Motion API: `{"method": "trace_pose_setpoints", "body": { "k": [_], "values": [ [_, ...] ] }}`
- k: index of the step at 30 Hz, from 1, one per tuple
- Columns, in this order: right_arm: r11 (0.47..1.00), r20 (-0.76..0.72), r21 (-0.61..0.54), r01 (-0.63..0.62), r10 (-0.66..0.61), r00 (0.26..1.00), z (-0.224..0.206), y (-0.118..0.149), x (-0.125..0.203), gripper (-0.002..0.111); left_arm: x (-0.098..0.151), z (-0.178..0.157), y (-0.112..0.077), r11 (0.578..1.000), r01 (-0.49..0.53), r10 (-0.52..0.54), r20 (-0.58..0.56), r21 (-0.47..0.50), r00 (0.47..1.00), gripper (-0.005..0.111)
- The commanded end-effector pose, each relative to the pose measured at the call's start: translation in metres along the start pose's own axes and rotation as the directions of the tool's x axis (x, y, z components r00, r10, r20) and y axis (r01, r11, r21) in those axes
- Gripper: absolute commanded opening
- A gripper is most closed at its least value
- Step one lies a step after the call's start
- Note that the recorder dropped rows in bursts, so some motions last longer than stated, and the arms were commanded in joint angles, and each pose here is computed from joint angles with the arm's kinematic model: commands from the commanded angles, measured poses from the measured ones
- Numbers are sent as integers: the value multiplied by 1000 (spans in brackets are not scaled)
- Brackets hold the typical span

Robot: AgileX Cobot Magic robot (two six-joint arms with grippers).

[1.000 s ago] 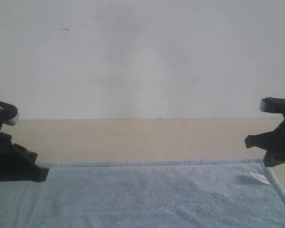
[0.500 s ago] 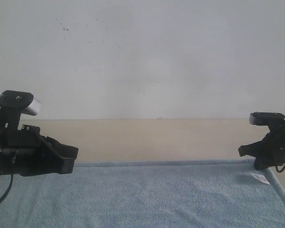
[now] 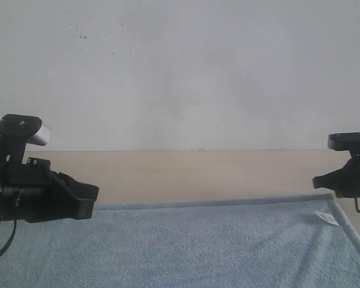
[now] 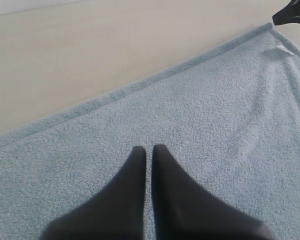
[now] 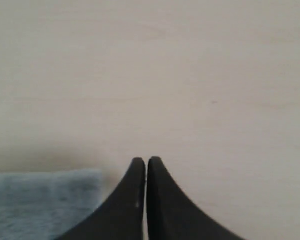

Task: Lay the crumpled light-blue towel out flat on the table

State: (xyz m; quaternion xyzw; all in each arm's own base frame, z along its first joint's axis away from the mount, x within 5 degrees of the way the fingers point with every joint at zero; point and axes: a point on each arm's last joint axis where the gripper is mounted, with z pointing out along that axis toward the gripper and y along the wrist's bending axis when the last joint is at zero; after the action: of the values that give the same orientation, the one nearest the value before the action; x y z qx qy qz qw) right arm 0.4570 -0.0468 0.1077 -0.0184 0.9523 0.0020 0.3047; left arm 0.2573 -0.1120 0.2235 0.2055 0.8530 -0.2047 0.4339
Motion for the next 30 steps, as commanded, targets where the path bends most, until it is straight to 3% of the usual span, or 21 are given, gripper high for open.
{"method": "trace_pose_setpoints", "body": {
  "k": [1, 5, 7, 9, 10, 12, 15, 19, 24, 27, 30],
  "values": [
    [995, -13, 66, -78, 79, 997, 5, -53, 11, 1, -2, 0, 0, 1000, 10, -10, 6, 4, 1000, 4],
    [980, -38, 77, -184, 188, 981, 4, -90, 22, 1, -1, 1, 0, 1000, -9, 9, 4, 1, 1000, 4],
    [995, 37, 34, -98, 97, 995, -11, -89, 6, 1, 1, 3, 2, 1000, -13, 13, -8, -5, 1000, 4],
    [991, 110, -112, -76, 89, 990, -23, -76, -8, 1, 5, 9, 3, 1000, -2, 3, -28, 5, 1000, 4],
    [949, 164, -311, 49, 3, 986, -28, -56, -11, 1, 7, 12, 3, 999, 30, -30, -32, 11, 999, 4],
    [853, 219, -509, 114, 0, 976, -29, -37, -10, 1, 7, 14, 3, 999, 46, -45, -32, 17, 998, 4],
    [840, 170, -538, 74, 22, 985, -19, -33, -3, 1, 7, 14, 1, 998, 46, -45, -27, 43, 999, 4],
    [772, 109, -633, 59, 14, 994, 2, -24, 18, 1, 6, 13, -1, 997, 47, -45, -24, 57, 999, 4],
    [757, 56, -654, 22, 20, 998, 22, -23, 36, 1, 7, 14, 0, 998, 45, -43, -26, 51, 999, 4],
    [794, 46, -607, 13, 19, 999, 29, -27, 39, 1, 7, 14, 0, 998, 45, -43, -26, 51, 999, 4],
    [869, 18, -494, -39, 56, 998, 36, -37, 40, 1, 7, 14, 0, 998, 45, -43, -26, 51, 999, 4]
  ]
}}
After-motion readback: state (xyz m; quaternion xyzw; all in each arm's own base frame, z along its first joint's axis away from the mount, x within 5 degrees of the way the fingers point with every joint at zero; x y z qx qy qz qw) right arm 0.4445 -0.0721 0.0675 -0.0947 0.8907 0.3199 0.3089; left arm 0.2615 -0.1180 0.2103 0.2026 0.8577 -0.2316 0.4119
